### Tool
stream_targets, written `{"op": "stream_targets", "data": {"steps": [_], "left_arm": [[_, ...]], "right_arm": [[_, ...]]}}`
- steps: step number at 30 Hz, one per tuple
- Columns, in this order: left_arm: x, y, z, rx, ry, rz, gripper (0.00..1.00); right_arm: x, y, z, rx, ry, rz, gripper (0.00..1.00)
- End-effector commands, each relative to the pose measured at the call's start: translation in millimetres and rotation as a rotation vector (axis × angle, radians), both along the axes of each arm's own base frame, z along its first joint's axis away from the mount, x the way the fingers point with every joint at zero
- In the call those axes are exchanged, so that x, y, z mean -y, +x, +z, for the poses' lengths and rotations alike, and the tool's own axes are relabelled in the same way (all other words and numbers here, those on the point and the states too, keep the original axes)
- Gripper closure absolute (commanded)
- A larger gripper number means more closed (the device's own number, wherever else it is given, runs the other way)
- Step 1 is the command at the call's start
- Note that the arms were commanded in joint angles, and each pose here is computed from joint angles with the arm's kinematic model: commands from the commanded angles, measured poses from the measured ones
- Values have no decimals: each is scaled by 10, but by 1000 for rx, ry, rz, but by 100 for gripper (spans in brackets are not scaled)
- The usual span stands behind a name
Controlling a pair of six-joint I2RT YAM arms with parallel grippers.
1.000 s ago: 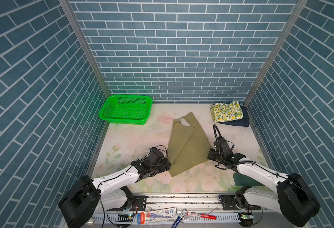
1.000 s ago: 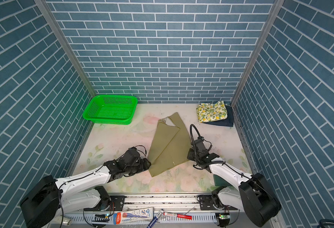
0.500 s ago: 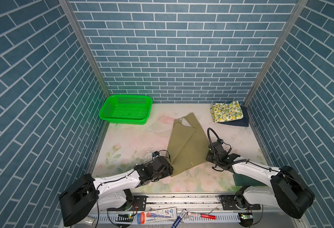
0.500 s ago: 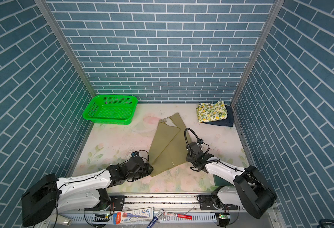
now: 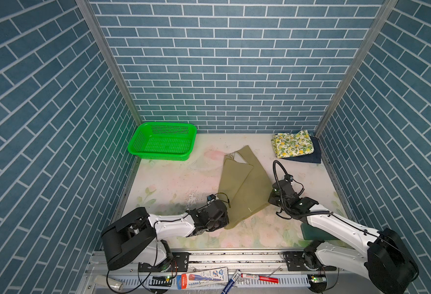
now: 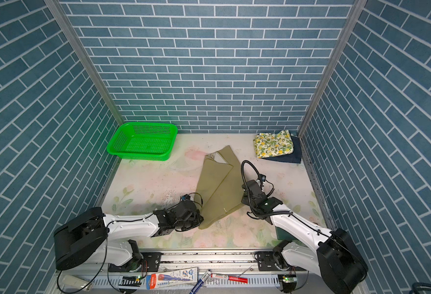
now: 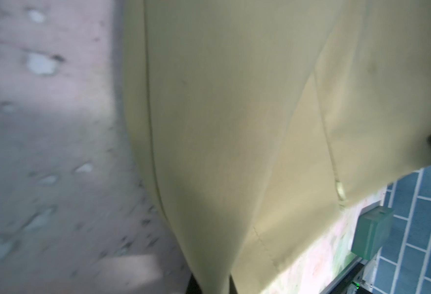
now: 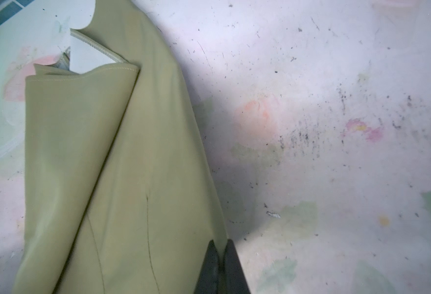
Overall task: Fold and stack skirts
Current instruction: Flatten out the skirt at the center of the table.
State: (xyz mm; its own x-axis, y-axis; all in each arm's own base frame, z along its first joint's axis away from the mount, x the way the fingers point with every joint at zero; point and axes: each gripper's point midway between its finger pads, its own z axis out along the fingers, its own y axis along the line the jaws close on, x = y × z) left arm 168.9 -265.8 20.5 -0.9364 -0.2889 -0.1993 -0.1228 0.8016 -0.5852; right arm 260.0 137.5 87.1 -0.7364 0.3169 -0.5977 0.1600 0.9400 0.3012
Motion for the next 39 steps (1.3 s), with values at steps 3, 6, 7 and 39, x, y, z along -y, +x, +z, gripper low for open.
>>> {"op": "stream_targets", "data": {"steps": [3,6,7,39], "left_arm": [[-432,-151,43,12,173,-30,100],[-504,-62,326,91,219,-69,100],[-503,-4,479,125,223,-79,100],[-789,1920,3743,693,-6,-53,100]], "right_arm": [[198,56,341,73,-88,-46,100],[190,89,541,114,-84,-36,100],[178,105,635,135,-78,-28,100],[-171,840,3889,638,64,181,100]]}}
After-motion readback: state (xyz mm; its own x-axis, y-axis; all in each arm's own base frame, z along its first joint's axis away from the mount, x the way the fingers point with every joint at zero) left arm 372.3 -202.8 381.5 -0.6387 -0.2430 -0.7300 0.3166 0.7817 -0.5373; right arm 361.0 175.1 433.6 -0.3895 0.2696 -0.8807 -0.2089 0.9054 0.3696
